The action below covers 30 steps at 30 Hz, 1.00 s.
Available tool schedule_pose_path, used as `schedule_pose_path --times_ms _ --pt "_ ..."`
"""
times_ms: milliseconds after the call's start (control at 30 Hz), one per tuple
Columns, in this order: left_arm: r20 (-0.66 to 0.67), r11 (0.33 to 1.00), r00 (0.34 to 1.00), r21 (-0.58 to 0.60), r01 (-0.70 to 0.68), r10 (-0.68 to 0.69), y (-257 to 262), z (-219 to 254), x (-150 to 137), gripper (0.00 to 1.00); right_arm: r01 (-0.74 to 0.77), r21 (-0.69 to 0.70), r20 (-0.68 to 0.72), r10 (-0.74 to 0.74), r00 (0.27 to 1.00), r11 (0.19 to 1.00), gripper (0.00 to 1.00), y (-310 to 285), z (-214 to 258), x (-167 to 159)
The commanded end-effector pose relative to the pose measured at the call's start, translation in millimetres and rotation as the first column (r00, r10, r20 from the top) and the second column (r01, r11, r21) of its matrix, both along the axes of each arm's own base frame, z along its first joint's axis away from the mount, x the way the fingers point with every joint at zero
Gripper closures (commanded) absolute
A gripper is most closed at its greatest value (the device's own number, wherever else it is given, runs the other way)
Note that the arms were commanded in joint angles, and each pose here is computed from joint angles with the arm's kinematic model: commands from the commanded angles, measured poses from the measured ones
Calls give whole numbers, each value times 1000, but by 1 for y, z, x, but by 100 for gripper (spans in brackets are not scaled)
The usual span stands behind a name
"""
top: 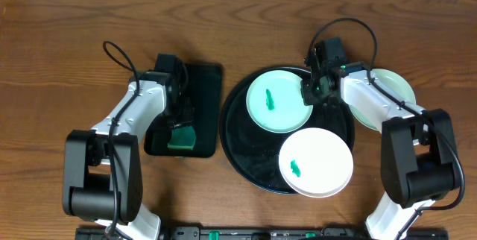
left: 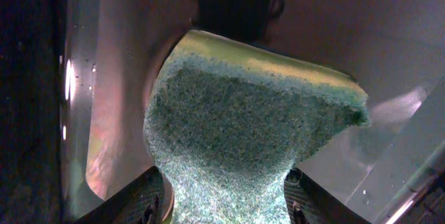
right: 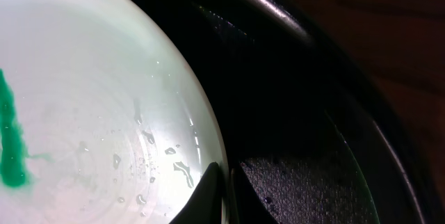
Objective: Clean dirty plates on tray and stack at the side
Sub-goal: 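Lift the sponge with the left gripper and squeeze it over the tray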
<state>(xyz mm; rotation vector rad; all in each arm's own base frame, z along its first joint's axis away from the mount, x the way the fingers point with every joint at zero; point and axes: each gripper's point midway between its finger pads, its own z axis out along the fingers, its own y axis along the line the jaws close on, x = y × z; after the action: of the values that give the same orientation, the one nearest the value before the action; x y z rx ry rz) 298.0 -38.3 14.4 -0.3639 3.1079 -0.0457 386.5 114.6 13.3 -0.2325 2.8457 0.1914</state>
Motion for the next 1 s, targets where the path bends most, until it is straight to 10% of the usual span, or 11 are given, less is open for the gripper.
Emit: schedule_pose_path --times_ms 0,633,967 --pt "-19 1000 1000 1 15 -15 1 -7 -6 45 16 2 -9 -16 1000 1000 96 -4 -3 -1" --pt "-42 1000 999 -5 4 -5 0 -14 -15 54 16 2 -9 -16 1000 1000 96 -4 -3 -1" --pt "-15 1000 1000 -8 5 -5 0 -17 -12 92 16 2 -9 -16 1000 1000 83 -4 -3 -1"
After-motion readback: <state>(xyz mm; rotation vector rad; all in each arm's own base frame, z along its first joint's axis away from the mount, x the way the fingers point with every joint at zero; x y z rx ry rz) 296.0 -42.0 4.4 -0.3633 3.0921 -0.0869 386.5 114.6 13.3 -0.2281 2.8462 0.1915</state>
